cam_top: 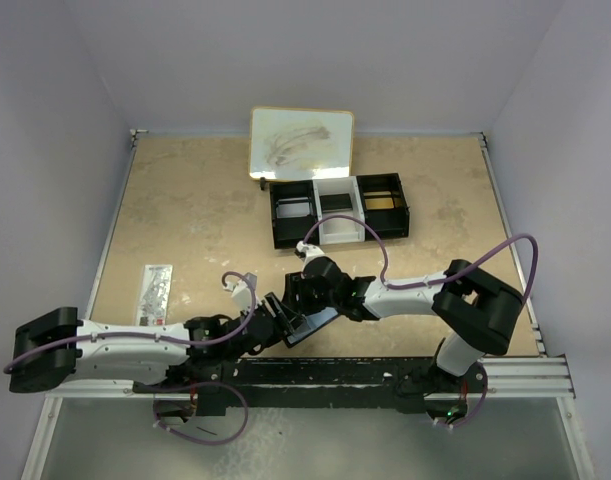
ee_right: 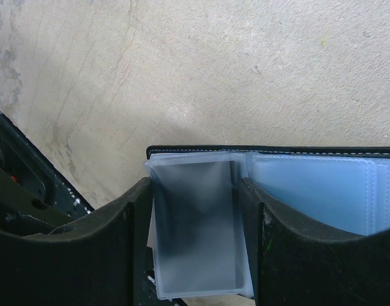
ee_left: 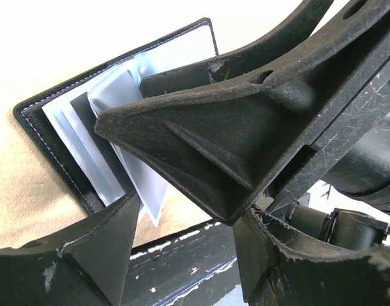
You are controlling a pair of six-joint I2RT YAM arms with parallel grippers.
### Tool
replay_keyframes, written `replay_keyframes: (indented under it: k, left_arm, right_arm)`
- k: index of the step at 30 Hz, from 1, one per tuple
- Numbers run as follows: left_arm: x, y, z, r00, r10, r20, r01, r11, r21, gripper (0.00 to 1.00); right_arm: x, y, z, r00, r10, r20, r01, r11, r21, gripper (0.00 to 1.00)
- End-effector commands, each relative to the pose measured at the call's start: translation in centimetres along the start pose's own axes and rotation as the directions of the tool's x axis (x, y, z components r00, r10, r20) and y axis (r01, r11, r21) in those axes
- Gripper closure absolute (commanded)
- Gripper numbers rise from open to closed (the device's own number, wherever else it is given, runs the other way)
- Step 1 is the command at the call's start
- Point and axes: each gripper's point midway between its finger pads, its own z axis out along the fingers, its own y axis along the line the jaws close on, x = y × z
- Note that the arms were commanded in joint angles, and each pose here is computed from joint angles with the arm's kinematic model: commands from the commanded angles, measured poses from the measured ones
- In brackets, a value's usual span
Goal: Take the credit cards out of the card holder
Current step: Adjust the card holder at the center of the board.
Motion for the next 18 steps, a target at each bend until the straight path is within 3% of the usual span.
replay_keyframes:
  k: [1,4,15,18]
  left_arm:
    - [-0.3,0.7,0.5,1.000,0.006,0.026,-0.005,0.999,-0.039,0.43]
    - [-0.1,0.7,0.8,1.000,0.004,0.026,-0.003,0.999,-0.035,0.44]
    - [0.0,-0.4,2.2,0.998,0.033,0.061,-0.032,0.999,-0.009,0.71]
    - [0.2,0.4,2.5,0.997,0.047,0.059,-0.045,0.998,-0.037,0.73]
  right_arm:
    - [2.7,-1.8,0.6,0.995,0.003,-0.095,0.003,0.998,0.062,0.43]
    - [2.7,-1.8,0.6,0.996,0.005,-0.093,0.001,0.998,0.061,0.43]
    - [2.1,-1.0,0.1,0.997,0.008,-0.076,-0.006,1.000,0.028,0.43]
    - [1.6,-0.1,-0.4,0.998,0.008,-0.056,-0.009,1.000,-0.009,0.42]
